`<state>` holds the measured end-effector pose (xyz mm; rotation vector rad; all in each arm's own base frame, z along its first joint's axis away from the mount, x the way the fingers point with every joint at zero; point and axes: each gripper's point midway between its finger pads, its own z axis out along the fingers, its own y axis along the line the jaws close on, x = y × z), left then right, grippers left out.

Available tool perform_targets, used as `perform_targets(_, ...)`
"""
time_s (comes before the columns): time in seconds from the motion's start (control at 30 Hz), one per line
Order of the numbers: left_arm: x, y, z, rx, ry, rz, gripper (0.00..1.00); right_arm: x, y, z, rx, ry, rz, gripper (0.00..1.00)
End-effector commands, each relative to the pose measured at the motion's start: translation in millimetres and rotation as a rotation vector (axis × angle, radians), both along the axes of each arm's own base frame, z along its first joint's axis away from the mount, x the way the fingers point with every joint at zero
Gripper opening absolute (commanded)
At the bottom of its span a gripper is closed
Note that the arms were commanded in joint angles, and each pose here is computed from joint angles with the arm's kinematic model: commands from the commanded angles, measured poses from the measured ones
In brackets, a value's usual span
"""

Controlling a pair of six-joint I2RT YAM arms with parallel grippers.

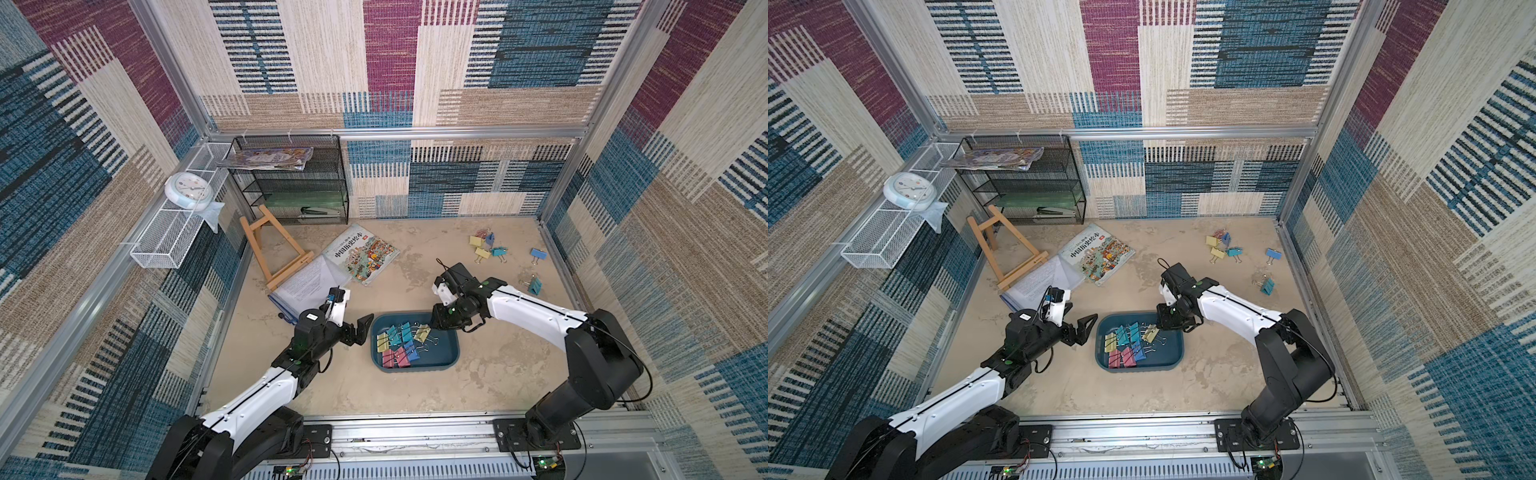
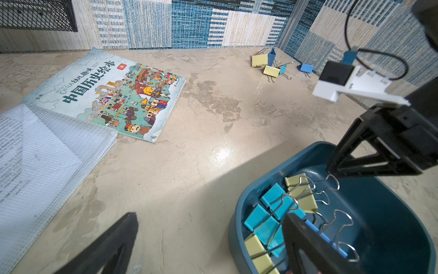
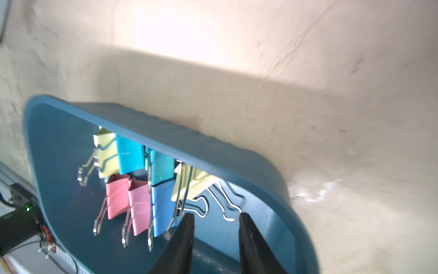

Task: Put the binder clips in the storage box
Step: Place the binder clip in the storage box, then pick up the binder clip at the center of the board.

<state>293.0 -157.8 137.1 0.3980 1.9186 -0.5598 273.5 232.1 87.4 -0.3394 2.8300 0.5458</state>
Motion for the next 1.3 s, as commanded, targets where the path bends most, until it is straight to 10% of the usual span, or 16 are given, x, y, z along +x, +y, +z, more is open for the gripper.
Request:
perform_targets(0.0, 4, 0, 7, -0.003, -0.025, 0.002, 0.99, 18, -12, 26, -0.057, -0.112, -0.049, 0.41)
perform_targets(0.5, 3, 0, 8, -0.002, -0.027, 0.003, 0.99, 176, -115, 140, -0.175, -0.679, -0.441, 0.43)
perform_targets(0.8, 4, 0, 7, -0.002, -0.026, 0.003, 0.99, 245, -172, 59, -0.757, -0.537, -0.231, 0.41)
perform_targets(1.27, 5, 2, 8, 0.004, -0.034, 0.013, 0.99, 276, -192, -17, -1.003, -0.406, -0.116, 0.43)
